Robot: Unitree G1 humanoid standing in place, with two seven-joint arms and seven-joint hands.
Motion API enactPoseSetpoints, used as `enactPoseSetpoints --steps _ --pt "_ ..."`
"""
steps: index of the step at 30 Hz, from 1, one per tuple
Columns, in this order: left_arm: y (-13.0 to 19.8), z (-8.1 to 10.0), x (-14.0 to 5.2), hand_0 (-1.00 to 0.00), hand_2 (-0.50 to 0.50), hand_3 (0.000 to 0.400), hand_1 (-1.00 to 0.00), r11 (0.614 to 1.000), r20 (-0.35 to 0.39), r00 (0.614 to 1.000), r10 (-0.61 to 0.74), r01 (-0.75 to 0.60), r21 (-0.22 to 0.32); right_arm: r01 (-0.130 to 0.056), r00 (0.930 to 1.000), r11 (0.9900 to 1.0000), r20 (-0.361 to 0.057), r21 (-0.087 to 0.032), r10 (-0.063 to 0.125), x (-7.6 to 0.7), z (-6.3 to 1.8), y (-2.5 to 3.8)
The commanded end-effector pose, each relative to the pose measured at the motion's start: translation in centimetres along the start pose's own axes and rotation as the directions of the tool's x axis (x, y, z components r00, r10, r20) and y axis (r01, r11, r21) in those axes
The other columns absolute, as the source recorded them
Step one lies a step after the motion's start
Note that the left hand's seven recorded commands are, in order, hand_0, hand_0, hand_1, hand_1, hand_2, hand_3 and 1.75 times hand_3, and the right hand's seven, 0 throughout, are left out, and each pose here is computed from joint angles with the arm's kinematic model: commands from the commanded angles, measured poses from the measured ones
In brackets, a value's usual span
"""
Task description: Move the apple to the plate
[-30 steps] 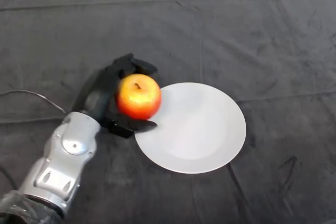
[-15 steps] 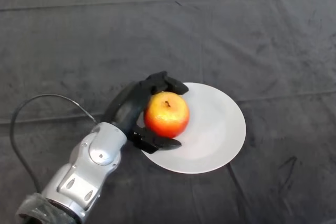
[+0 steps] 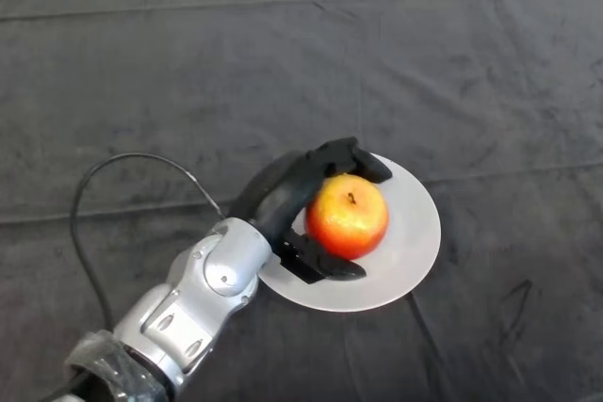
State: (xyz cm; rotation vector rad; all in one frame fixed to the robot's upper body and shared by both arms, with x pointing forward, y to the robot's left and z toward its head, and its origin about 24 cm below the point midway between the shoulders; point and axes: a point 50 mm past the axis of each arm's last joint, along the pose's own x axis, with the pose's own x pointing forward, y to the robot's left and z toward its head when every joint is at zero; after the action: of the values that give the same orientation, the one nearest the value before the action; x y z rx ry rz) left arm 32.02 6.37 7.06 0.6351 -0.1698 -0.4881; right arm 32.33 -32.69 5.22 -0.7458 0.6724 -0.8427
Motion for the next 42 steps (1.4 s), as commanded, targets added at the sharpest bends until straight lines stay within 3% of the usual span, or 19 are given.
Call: enactPoseSetpoints --steps 1,7,8,9,10,11,14,26,42 --pt "0.9 1.0 1.0 -1.00 0.00 0.400 -1.00 1.000 0.042 0.999 0.009 -0.010 0.024 -0.008 0.9991 0.9991 -0.043 -0.041 0.006 0.21 -1.72 0.23" --pt "0.8 0.7 1.1 -1.00 0.00 0.400 -1.00 0.999 0.044 0.999 -0.011 0.009 0.038 -0.008 0.9990 0.9991 -0.043 -0.041 0.006 0.21 -1.71 0.23" --pt "0.8 0.6 1.2 -1.00 -0.23 0.400 -0.54 0.999 0.043 0.999 -0.012 0.010 0.042 -0.008 0.9990 0.9991 -0.043 -0.041 0.006 0.21 -1.71 0.23" --pt "0.8 0.5 1.2 -1.00 -0.29 0.400 -0.42 0.999 0.042 0.999 -0.013 0.011 0.046 -0.008 0.9990 0.9991 -0.043 -0.041 0.006 0.21 -1.71 0.23" --pt "0.8 0.5 1.2 -0.96 -0.45 0.384 -0.07 0.999 0.042 0.999 -0.013 0.011 0.049 -0.008 0.9990 0.9991 -0.043 -0.041 0.006 0.21 -1.71 0.23" --pt "0.8 0.4 1.2 -0.60 -0.30 0.242 0.00 0.998 0.041 0.999 -0.013 0.011 0.054 -0.008 0.9990 0.9991 -0.043 -0.041 0.006 0.21 -1.71 0.23" --pt "0.8 0.3 1.3 0.00 0.00 0.000 0.00 0.998 0.038 0.999 -0.011 0.008 0.067 -0.007 0.9990 0.9991 -0.044 -0.041 0.006 0.21 -1.71 0.23" --pt "1.8 0.6 1.5 0.00 0.00 0.000 0.00 0.995 0.044 0.999 0.020 -0.024 0.095 -0.007 0.9990 0.9991 -0.044 -0.041 0.005 0.21 -1.70 0.23" --pt "6.3 0.8 0.9 0.00 0.00 0.000 0.00 0.986 0.074 0.986 0.152 -0.156 0.064 -0.007 0.9990 0.9991 -0.044 -0.041 0.005 0.22 -1.71 0.24"
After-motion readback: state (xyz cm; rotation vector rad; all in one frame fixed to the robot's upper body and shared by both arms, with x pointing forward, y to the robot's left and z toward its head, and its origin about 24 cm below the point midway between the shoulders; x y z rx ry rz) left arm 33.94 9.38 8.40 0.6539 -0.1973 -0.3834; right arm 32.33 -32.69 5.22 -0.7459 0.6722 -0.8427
